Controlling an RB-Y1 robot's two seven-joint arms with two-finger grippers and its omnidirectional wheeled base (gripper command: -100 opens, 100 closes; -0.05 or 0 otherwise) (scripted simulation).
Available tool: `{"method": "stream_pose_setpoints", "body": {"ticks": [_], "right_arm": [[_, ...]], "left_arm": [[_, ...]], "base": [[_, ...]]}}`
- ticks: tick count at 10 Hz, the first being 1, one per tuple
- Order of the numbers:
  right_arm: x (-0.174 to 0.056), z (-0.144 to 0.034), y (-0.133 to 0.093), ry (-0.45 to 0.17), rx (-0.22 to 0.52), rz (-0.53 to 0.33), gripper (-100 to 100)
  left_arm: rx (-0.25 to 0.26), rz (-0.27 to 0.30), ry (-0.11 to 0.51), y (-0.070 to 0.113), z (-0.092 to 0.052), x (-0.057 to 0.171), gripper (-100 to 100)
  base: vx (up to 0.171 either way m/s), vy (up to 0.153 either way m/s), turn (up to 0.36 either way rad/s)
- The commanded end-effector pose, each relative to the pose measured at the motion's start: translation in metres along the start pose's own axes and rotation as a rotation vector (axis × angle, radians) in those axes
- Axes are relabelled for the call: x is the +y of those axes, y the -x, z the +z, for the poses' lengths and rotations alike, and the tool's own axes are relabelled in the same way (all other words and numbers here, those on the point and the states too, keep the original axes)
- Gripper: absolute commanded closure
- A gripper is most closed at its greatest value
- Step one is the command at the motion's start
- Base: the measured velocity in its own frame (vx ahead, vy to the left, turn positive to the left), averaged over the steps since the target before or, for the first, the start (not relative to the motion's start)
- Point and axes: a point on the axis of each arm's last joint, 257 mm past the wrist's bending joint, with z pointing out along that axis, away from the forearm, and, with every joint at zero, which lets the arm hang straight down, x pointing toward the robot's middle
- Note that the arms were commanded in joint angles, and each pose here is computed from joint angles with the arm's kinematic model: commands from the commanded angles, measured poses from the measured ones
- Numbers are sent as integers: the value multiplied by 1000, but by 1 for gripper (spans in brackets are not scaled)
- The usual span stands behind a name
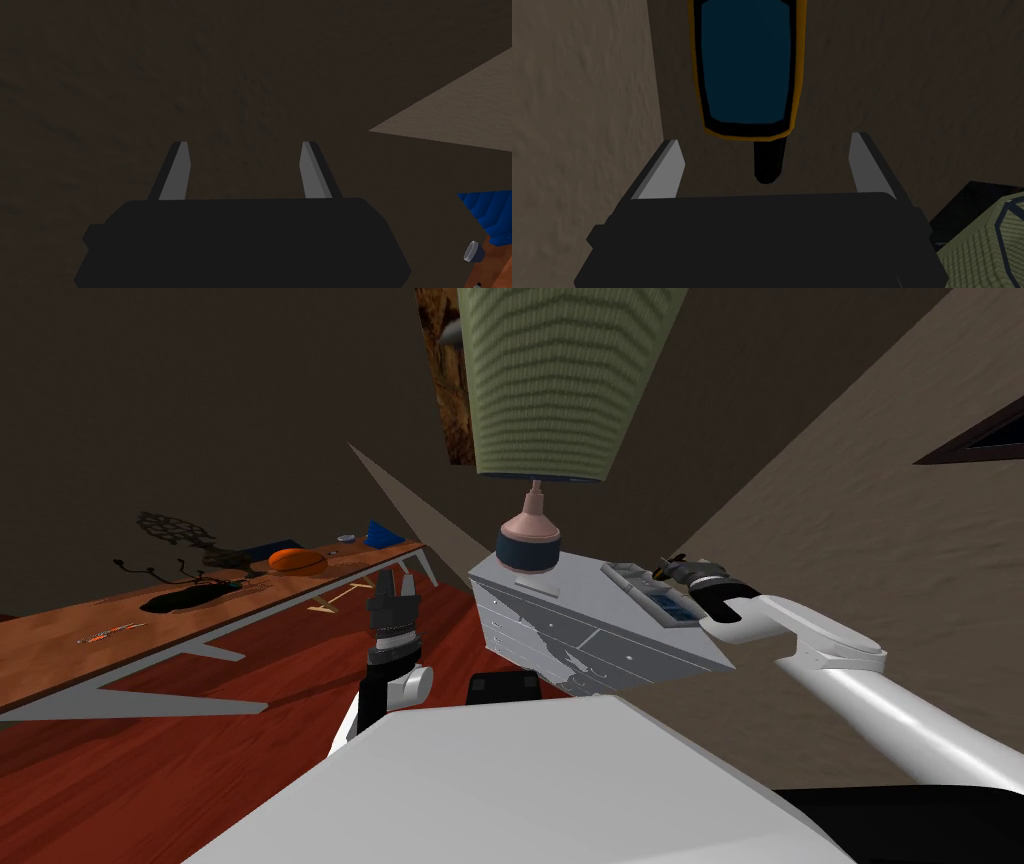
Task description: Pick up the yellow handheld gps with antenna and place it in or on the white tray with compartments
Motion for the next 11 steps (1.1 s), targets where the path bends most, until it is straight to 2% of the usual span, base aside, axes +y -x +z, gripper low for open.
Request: {"method": "stream_pose_setpoints", "body": {"ticks": [1,2,3,4,5,6,8,9,11], "right_arm": [[0,0,0,0,0,0,-100],[0,0,0,0,0,0,-100],[0,0,0,0,0,0,0],[8,10,-5,25,11,1,-100],[6,14,-5,16,10,7,-100],[16,21,-7,49,16,4,-100],[11,31,-3,28,8,17,-100],[21,36,-7,59,20,9,-100],[15,45,-1,39,10,21,-100]], "left_arm": [[0,0,0,0,0,0,0],[0,0,0,0,0,0,0],[0,0,0,0,0,0,0],[0,0,0,0,0,0,0],[0,0,0,0,0,0,0],[0,0,0,0,0,0,0],[0,0,0,0,0,0,0],[0,0,0,0,0,0,0],[0,0,0,0,0,0,0]], "base": [[0,0,0],[0,0,0],[0,0,0],[-29,23,-21],[-40,32,-12],[-54,43,-14],[-32,28,-7],[-35,24,-15],[-23,19,-5]]}}
